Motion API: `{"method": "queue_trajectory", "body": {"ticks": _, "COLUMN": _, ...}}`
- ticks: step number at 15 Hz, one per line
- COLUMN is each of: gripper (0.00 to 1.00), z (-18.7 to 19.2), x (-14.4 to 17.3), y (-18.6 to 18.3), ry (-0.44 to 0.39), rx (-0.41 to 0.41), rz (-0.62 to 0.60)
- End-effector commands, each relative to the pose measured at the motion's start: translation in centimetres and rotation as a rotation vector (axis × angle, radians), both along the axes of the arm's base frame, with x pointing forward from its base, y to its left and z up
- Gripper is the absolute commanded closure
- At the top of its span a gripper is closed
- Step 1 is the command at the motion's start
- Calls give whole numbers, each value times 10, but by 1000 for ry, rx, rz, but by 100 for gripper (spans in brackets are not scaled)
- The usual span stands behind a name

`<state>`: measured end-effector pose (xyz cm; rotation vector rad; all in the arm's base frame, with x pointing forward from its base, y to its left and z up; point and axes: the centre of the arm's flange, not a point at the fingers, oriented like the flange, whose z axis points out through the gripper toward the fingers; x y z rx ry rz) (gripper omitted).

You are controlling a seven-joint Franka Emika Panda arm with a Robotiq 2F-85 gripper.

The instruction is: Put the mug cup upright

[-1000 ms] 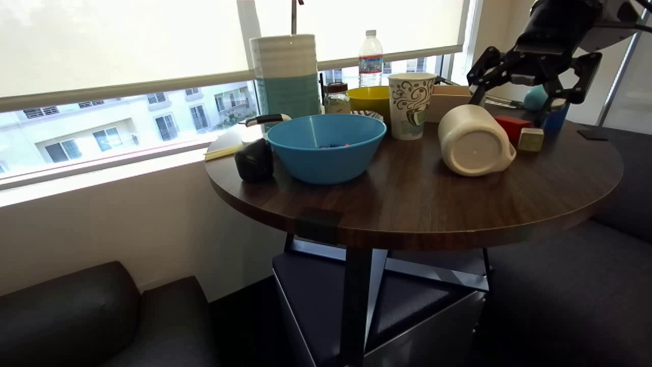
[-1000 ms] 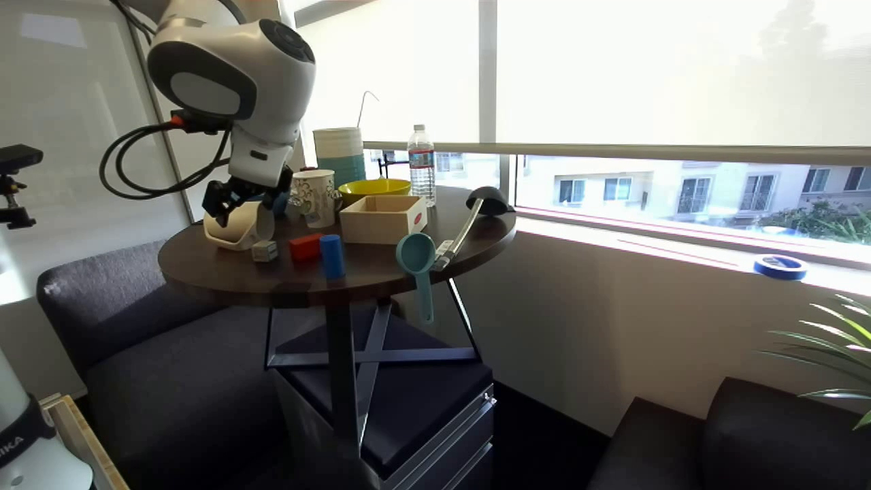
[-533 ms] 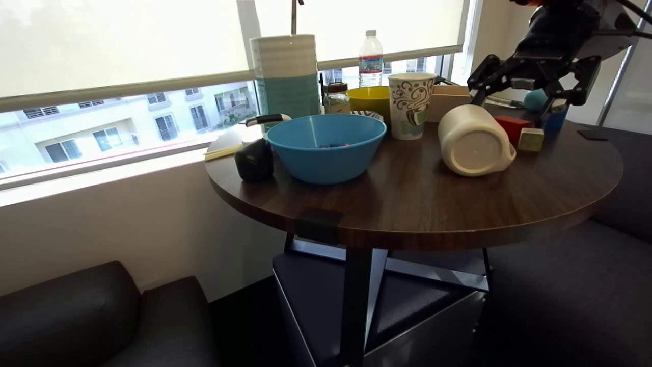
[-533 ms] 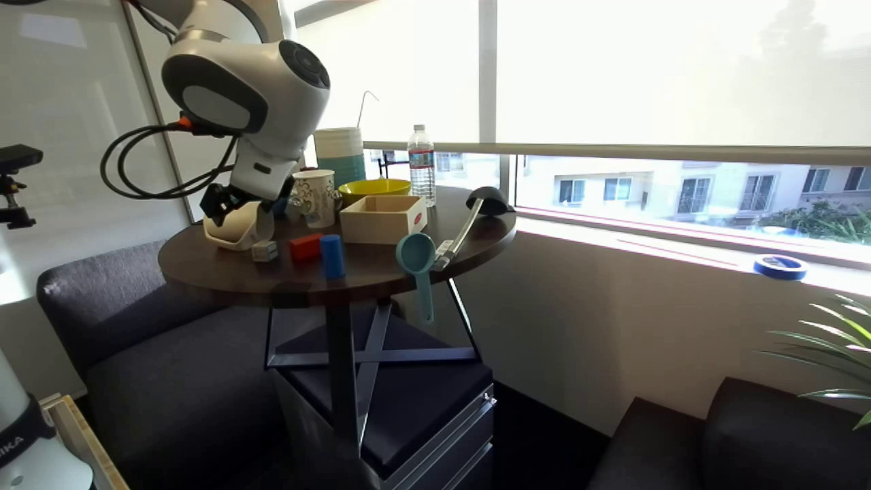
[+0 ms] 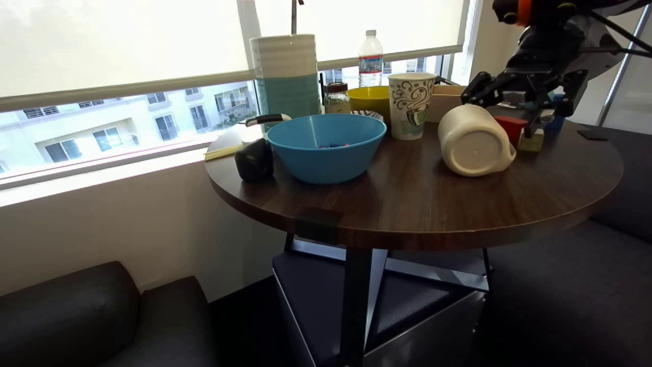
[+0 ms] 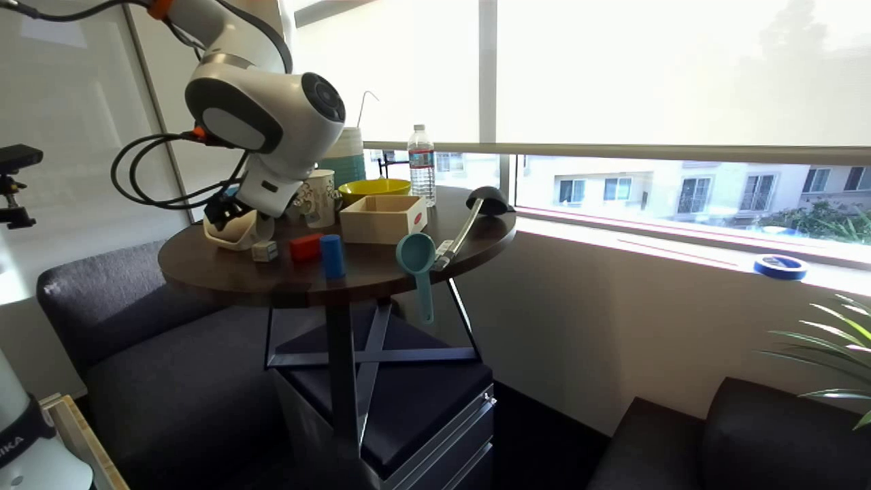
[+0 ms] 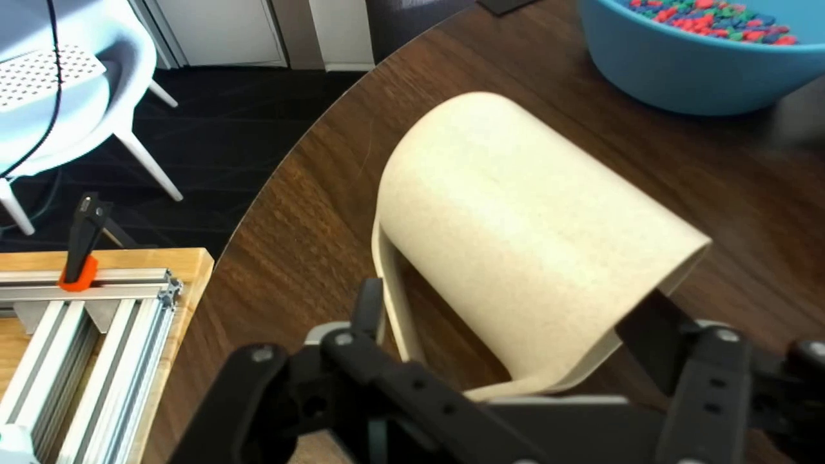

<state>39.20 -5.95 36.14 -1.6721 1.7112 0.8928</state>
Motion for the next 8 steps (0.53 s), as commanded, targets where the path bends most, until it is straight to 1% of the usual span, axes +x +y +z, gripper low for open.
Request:
{"method": "queue_trajectory", "body": {"ticks": 1, "gripper": 37, "z": -4, "x": 12, "y": -3, "ry": 5, "rx": 52, "rz": -1}}
{"method": "queue_trajectory", "body": {"ticks": 4, "gripper": 61, "z": -6, "x": 14, "y": -4, "ry": 11, "rx": 59, "rz": 0}}
{"method": "queue_trajectory", "body": {"ticks": 8, "gripper": 88, "z": -5, "x": 16, "y": -4, "ry": 7, "rx": 55, "rz": 5}}
